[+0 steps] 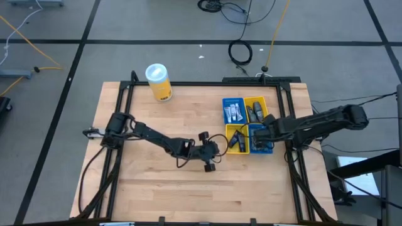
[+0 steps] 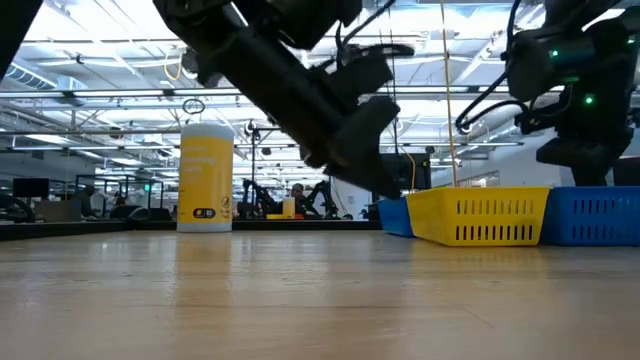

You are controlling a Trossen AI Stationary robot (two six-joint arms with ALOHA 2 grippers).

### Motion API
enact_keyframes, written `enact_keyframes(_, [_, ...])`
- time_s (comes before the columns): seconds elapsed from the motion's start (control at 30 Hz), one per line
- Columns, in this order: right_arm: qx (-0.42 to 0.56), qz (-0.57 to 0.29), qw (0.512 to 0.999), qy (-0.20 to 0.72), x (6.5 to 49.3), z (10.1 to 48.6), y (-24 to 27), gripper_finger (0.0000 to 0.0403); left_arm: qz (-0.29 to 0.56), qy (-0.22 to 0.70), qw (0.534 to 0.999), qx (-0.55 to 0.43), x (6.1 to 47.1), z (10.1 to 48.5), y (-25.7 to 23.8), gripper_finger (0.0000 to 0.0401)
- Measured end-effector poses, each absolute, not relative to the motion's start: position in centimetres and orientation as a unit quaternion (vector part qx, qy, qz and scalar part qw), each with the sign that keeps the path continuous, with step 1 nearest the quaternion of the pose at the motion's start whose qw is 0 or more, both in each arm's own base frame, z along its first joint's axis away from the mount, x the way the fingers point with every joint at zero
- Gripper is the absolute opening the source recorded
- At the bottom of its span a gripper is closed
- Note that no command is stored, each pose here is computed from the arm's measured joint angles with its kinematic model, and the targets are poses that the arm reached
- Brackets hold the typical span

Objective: Pick & Place Travel size toiletries
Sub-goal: Adjust the bottom blue bin

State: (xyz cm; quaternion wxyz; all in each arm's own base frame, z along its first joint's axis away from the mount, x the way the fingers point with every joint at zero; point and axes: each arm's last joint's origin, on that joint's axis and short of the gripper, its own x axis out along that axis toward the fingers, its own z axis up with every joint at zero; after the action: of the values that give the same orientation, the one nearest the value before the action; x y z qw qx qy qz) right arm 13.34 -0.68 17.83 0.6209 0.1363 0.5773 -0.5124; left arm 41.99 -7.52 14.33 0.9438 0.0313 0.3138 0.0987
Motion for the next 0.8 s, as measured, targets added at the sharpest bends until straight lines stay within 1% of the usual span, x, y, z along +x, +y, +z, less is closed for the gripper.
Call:
enact_keyframes(0.1, [0.14,-0.495,0.631,0.581,13.9,17.5,-0.6,0.0,0.099,0.315,0.944,0.029,42.2,13.6,-7.1,0.0011])
enact_keyframes(0.23, [0.139,-0.488,0.639,0.578,14.3,17.3,-0.7,0.0,0.091,0.314,0.945,0.024,42.4,13.5,-6.7,0.0006])
enact_keyframes(0.33, [0.127,-0.503,0.639,0.568,14.2,17.2,-1.1,0.0,0.088,0.314,0.945,0.022,42.5,13.4,-6.7,0.0002])
enact_keyframes(0.47, [0.088,-0.531,0.64,0.548,14.0,17.3,-1.6,0.0,0.083,0.307,0.948,0.024,42.6,13.4,-6.7,0.0012])
enact_keyframes(0.57, [0.076,-0.537,0.644,0.539,14.0,17.4,-1.6,0.0,0.082,0.302,0.949,0.025,42.7,13.5,-6.7,0.0016])
enact_keyframes(0.67, [0.072,-0.52,0.66,0.538,14.1,17.5,-1.2,0.0,0.08,0.291,0.953,0.025,42.8,13.7,-6.5,0.0012])
enact_keyframes(0.8, [0.076,-0.449,0.696,0.555,14.5,17.6,0.3,0.0,0.074,0.295,0.952,0.023,43.1,13.0,-5.7,0.0003])
